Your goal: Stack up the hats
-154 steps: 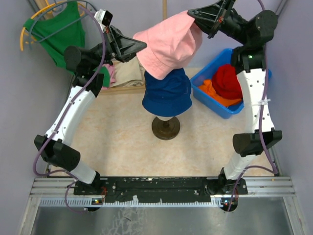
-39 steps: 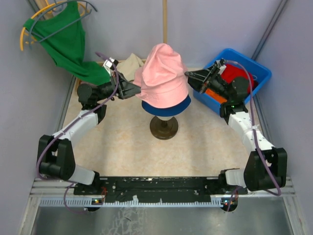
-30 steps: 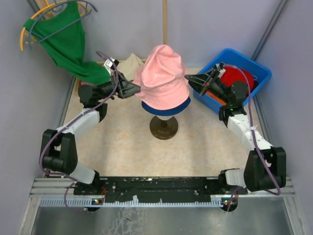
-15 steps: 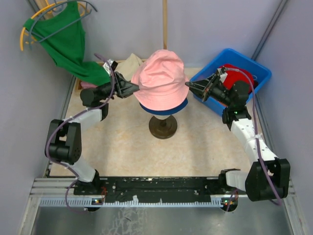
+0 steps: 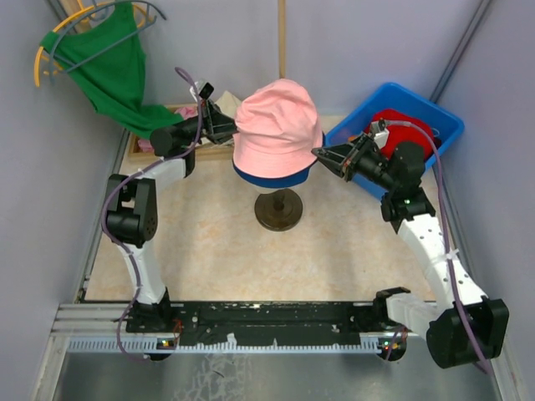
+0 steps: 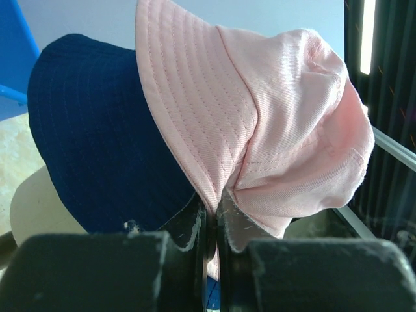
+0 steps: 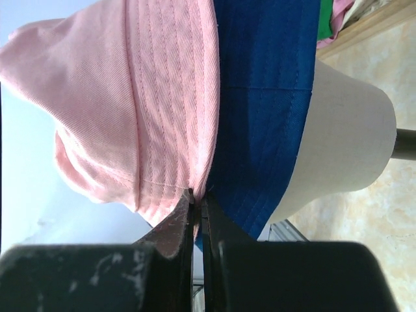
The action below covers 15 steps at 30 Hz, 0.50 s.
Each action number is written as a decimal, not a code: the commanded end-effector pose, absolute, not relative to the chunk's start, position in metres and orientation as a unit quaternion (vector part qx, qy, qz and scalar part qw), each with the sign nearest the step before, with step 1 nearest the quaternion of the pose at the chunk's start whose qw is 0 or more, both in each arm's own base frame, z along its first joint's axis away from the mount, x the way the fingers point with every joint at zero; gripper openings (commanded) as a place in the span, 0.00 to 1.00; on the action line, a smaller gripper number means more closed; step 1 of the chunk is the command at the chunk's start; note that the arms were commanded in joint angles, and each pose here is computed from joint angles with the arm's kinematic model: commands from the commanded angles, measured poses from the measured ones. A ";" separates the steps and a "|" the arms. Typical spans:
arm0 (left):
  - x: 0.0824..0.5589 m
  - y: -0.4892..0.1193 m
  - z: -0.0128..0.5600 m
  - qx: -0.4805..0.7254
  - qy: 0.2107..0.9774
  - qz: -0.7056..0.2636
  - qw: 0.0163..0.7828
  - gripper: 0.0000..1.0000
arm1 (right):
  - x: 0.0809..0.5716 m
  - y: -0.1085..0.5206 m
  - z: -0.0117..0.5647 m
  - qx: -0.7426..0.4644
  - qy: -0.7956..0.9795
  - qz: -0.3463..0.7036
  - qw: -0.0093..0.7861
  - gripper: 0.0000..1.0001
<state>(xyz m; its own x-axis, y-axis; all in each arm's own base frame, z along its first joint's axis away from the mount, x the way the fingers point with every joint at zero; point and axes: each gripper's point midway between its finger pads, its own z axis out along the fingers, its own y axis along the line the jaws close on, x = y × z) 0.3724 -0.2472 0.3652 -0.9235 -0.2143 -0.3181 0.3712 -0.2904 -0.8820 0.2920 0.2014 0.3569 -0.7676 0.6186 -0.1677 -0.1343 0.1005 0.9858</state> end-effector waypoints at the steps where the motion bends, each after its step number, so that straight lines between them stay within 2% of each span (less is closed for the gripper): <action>1: 0.370 -0.232 0.357 0.116 0.546 -0.799 0.223 0.11 | 0.281 0.204 0.325 0.182 0.729 0.607 0.258 0.00; 5: 0.363 -0.230 0.363 0.119 0.540 -0.802 0.226 0.16 | 0.286 0.204 0.337 0.173 0.723 0.609 0.276 0.01; 9: 0.357 -0.228 0.374 0.129 0.535 -0.802 0.234 0.29 | 0.290 0.202 0.344 0.164 0.721 0.606 0.294 0.13; 12: 0.357 -0.219 0.383 0.128 0.530 -0.799 0.253 0.30 | 0.293 0.193 0.342 0.164 0.724 0.595 0.308 0.21; 15: 0.366 -0.203 0.384 0.103 0.543 -0.786 0.278 0.30 | 0.295 0.177 0.341 0.168 0.725 0.584 0.326 0.33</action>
<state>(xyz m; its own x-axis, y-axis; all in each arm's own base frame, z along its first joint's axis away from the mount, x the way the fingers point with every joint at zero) 0.3882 -0.2259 0.3623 -0.9142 -0.2658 -0.3059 0.3750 -0.2688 -0.8872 0.2932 0.1944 0.3368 -0.7627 0.6132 -0.2056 -0.0937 0.2097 0.9733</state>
